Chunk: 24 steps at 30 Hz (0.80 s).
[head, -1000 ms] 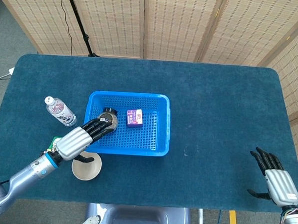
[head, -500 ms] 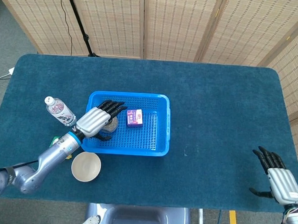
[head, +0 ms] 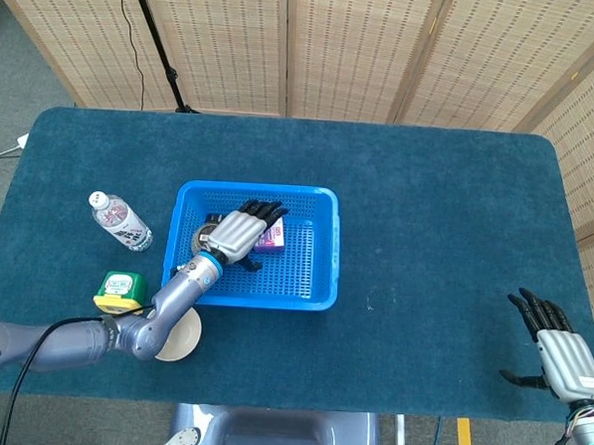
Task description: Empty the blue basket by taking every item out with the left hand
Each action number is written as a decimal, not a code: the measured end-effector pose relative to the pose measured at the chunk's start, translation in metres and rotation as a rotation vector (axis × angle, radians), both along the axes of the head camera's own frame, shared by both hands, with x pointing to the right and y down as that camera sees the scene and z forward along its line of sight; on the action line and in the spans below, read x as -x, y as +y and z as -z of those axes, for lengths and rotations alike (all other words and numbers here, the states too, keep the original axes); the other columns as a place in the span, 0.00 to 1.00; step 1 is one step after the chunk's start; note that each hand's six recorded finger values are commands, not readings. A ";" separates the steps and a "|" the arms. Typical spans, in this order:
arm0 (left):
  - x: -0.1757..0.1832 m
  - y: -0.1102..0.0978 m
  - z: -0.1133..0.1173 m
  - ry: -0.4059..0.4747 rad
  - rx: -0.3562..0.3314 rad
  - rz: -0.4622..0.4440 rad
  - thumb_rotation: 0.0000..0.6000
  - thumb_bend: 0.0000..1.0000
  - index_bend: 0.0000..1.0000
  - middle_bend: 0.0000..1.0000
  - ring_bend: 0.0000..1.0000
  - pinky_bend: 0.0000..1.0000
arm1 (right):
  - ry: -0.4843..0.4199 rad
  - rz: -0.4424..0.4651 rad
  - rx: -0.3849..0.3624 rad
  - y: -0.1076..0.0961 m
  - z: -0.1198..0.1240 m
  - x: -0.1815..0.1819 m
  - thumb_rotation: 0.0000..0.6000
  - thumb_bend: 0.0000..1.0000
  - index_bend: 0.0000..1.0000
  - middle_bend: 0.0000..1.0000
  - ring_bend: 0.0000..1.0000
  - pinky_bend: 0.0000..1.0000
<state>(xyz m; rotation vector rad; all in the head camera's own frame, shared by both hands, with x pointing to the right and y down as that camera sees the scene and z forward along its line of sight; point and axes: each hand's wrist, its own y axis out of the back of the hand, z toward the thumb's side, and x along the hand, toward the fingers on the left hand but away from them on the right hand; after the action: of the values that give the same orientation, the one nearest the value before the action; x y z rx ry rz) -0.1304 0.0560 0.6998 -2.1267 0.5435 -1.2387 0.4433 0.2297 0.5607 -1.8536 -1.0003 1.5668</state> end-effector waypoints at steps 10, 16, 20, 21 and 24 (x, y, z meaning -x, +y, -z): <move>-0.024 -0.006 -0.021 -0.009 0.050 0.038 1.00 0.20 0.00 0.00 0.00 0.07 | 0.007 -0.021 0.000 -0.003 -0.001 -0.006 1.00 0.00 0.00 0.00 0.00 0.00; -0.027 -0.005 -0.028 -0.015 0.061 0.051 1.00 0.20 0.00 0.00 0.00 0.07 | 0.006 -0.031 -0.002 -0.004 0.000 -0.008 1.00 0.00 0.00 0.00 0.00 0.00; -0.028 -0.003 -0.032 -0.020 0.072 0.054 1.00 0.21 0.00 0.00 0.00 0.08 | 0.002 -0.030 -0.004 -0.005 0.001 -0.008 1.00 0.00 0.00 0.00 0.00 0.00; -0.029 -0.003 -0.033 -0.020 0.074 0.054 1.00 0.21 0.00 0.00 0.00 0.08 | 0.001 -0.030 -0.005 -0.005 0.001 -0.008 1.00 0.00 0.00 0.00 0.00 0.00; -0.032 -0.001 -0.036 -0.022 0.080 0.053 1.00 0.22 0.01 0.00 0.00 0.15 | 0.000 -0.032 -0.005 -0.005 0.001 -0.009 1.00 0.00 0.00 0.00 0.00 0.00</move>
<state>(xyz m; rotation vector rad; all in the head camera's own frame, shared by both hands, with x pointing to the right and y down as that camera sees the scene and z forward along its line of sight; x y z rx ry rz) -0.0984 0.0548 0.7360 -2.1748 0.5528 -1.3327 0.4519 0.2250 0.5593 -1.8433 -1.0374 1.5808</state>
